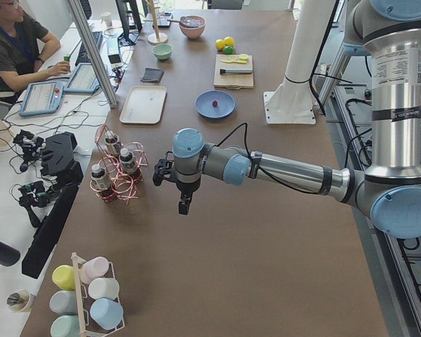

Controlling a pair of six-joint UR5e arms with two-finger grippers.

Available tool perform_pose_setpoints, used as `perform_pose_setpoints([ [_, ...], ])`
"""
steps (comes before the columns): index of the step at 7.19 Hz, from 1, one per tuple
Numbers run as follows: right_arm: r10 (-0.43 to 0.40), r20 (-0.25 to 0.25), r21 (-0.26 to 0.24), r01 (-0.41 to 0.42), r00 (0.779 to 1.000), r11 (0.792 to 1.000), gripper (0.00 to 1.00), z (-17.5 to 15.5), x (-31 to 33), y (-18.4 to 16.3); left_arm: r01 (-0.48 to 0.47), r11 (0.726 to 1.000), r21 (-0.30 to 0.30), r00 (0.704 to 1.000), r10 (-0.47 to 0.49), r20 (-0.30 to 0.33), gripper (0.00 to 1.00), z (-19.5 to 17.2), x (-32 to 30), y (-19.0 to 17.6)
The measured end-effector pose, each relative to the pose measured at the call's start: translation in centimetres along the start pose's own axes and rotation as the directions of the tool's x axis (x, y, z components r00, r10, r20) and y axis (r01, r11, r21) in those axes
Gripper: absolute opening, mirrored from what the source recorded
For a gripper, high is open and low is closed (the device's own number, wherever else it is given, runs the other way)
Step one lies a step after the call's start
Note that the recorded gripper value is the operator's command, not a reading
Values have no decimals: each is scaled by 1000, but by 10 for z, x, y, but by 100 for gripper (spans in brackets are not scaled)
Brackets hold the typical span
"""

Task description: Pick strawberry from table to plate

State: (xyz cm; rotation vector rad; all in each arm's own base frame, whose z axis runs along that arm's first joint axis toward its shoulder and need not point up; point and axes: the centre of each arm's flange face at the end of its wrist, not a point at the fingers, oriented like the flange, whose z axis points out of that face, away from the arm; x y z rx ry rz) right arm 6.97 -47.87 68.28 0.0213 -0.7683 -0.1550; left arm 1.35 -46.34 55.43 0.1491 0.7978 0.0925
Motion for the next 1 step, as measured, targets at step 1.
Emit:
perform_pose_setpoints([
  [1, 1, 1, 0, -1, 1000, 1000, 100, 0, 0, 0, 0, 1000, 0, 1000, 0, 0, 97, 0, 0, 0],
])
